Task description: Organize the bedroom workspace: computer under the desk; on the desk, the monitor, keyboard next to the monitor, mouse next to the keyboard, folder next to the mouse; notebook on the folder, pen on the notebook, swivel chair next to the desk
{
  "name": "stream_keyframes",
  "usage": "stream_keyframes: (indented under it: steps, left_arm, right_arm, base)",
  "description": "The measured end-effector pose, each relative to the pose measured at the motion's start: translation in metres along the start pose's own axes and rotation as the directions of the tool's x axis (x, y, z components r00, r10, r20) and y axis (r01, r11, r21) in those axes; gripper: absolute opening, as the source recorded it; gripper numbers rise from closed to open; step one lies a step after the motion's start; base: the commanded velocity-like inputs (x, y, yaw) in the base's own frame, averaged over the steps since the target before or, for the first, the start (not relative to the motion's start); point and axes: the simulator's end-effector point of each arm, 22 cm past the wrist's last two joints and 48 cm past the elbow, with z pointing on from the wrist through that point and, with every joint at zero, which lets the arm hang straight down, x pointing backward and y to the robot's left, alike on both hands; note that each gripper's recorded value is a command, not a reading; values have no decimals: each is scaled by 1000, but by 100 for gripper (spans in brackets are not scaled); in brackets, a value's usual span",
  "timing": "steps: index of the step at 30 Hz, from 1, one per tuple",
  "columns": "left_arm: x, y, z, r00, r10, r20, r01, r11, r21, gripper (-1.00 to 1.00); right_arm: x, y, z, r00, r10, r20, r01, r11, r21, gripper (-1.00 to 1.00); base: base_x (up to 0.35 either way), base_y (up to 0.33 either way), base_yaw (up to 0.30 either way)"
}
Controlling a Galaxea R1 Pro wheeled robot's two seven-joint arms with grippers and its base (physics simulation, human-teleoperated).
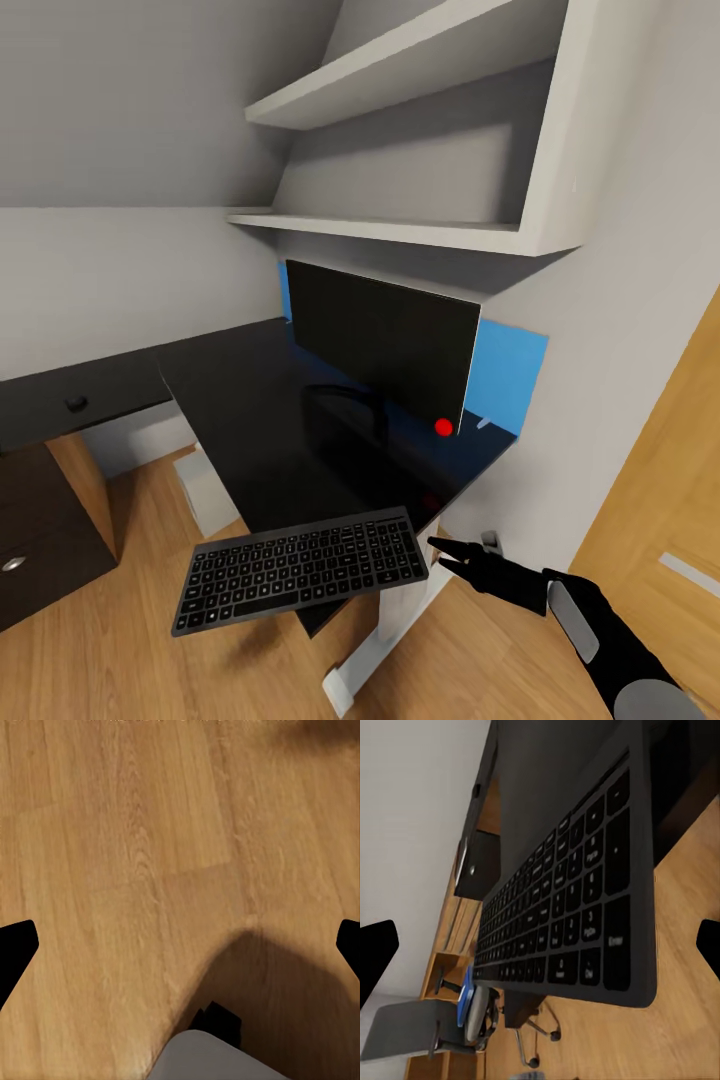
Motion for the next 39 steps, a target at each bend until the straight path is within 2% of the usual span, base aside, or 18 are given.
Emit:
stream_keyframes:
  steps: [6, 7, 13, 18, 27, 39]
  left_arm:
    - [-6, -1, 0, 1000, 5, 25, -5, 1000, 3, 100]
    - [-10, -1, 0, 999, 16, 44, -16, 1000, 6, 100]
    - [-16, -4, -1, 997, 38, 74, -39, 999, 13, 100]
    - [-18, -3, -1, 996, 43, 81, -44, 999, 10, 100]
    - [-19, -2, 0, 996, 43, 84, -43, 999, 7, 100]
    - [-19, -2, 0, 996, 42, 84, -43, 999, 7, 100]
  right_arm:
    - [2, -3, 0, 1000, 10, -1, -10, 1000, 4, 100]
    - [3, -3, 0, 1000, 11, -1, -11, 1000, 5, 100]
    - [3, -4, 0, 1000, 14, -2, -14, 1000, 6, 100]
    - [5, -6, 0, 1000, 22, -5, -22, 1000, 8, 100]
    - [24, -25, 0, 996, 84, -22, -83, 996, 37, 100]
    - [29, -28, 1, 995, 98, -27, -97, 995, 40, 100]
  base:
    - [147, 0, 0]
    - [193, 0, 0]
    - [89, 0, 0]
    - [15, 0, 0]
    - [2, 0, 0]
    - [0, 0, 0]
